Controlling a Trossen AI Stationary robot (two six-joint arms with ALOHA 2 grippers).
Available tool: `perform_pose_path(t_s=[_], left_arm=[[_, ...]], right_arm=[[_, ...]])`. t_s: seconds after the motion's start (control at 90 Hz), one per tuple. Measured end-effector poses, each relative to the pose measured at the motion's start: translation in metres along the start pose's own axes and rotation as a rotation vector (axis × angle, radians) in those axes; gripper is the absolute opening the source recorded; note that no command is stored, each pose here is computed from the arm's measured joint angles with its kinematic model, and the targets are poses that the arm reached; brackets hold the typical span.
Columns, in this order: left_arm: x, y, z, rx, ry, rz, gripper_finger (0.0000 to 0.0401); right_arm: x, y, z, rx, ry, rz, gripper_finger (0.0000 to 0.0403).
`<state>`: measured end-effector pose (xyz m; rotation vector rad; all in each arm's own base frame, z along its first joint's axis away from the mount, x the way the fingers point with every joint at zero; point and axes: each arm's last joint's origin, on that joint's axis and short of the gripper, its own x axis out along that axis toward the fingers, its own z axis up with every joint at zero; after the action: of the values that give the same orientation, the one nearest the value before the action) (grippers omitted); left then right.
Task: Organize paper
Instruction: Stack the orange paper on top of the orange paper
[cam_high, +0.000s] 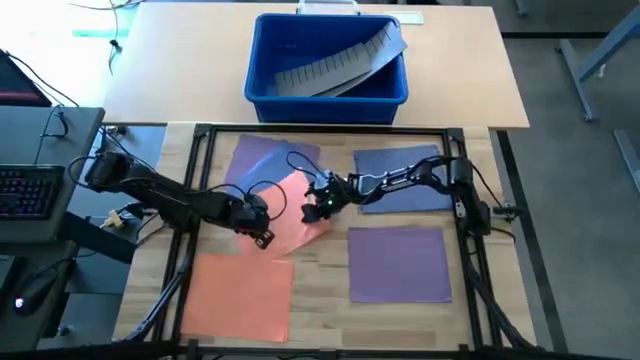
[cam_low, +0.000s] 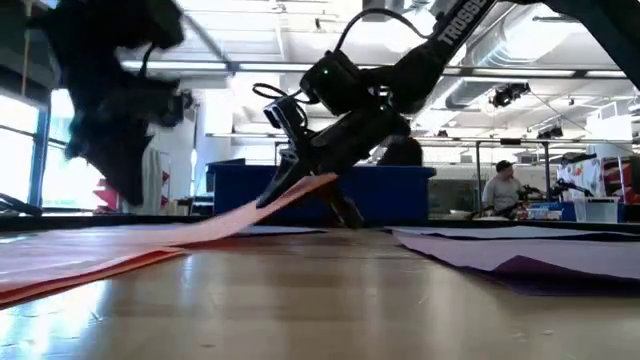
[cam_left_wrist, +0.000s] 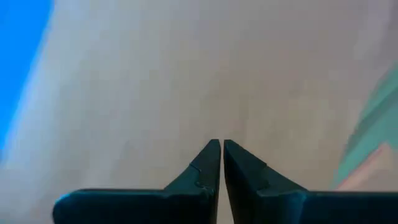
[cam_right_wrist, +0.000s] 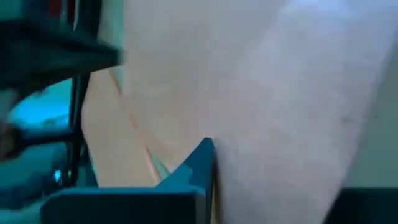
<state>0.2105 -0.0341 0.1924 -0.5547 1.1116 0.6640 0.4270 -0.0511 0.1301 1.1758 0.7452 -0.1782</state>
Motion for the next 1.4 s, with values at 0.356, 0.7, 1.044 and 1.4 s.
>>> perform_pose_path(t_s=[0.356, 0.7, 1.044, 1.4], left_arm=[[-0.15, -0.015, 0.041, 0.176, -0.149, 0.074, 0.0], [-0.195, -0.017, 0.007, 0.405, -0.209, -0.106, 0.0], [-0.202, -0.025, -0.014, 0.504, -0.233, -0.142, 0.0], [-0.205, -0.027, -0.024, 0.508, -0.237, -0.169, 0.0]], right_arm=[[-0.085, 0.088, -0.036, 0.064, -0.151, 0.042, 0.0], [-0.058, 0.134, -0.184, 0.452, -0.323, 0.124, 0.0], [0.012, 0.135, -0.251, 0.651, -0.358, 0.126, 0.0], [0.072, 0.18, -0.245, 0.467, -0.05, 0.124, 0.0]])
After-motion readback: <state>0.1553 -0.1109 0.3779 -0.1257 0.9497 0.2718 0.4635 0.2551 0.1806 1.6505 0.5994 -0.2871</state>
